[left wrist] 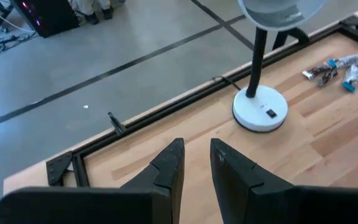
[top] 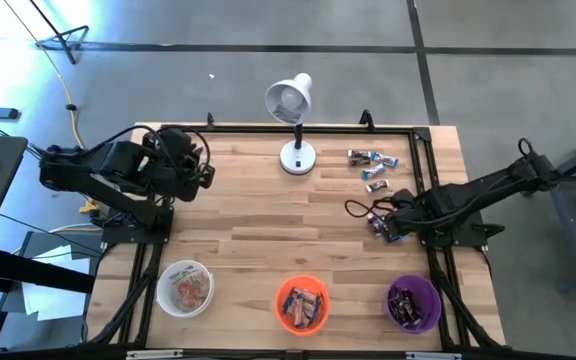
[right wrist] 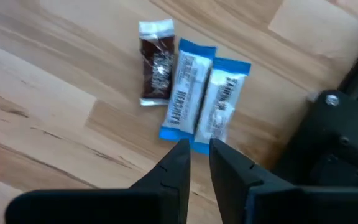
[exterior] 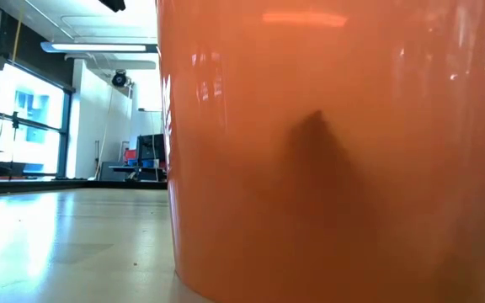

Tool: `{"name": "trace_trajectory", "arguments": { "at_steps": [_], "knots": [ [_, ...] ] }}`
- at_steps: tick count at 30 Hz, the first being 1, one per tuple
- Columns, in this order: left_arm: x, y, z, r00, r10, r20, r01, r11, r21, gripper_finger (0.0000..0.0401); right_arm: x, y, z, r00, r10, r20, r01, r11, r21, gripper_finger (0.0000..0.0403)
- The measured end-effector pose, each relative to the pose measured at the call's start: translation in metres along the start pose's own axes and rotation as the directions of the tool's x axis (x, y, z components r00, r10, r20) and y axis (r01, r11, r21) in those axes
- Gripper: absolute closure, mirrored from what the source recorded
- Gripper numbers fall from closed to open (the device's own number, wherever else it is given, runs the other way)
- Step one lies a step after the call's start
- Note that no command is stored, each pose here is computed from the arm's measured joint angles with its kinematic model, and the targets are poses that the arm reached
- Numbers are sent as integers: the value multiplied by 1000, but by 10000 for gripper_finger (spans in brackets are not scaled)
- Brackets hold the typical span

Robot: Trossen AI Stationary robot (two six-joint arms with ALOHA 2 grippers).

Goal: Organize candy in baskets
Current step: Put the white chocolate bar into the orange bucket

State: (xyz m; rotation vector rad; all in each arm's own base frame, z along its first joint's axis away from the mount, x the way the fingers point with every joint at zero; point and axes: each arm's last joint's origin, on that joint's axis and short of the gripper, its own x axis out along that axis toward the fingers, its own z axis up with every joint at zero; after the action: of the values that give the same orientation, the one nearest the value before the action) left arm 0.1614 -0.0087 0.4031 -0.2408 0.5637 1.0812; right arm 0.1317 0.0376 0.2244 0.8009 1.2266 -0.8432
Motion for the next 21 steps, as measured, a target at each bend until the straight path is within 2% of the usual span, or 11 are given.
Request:
{"name": "trace_trajectory", "arguments": {
  "at_steps": [5, 15, 21],
  "knots": [
    [1, -3, -1, 1000, 1, -17, 0, 1000, 22, 337, 10, 0, -3, 999, -9, -52, 7, 999, -49, 326],
    [1, -3, -1, 1000, 1, -16, -1, 998, 59, 337, 12, 3, -3, 996, -23, -84, 16, 996, -88, 224],
    [1, -3, -1, 1000, 1, -18, 0, 997, 76, 337, 16, 6, -4, 993, -47, -109, 34, 992, -119, 207]
  ]
}}
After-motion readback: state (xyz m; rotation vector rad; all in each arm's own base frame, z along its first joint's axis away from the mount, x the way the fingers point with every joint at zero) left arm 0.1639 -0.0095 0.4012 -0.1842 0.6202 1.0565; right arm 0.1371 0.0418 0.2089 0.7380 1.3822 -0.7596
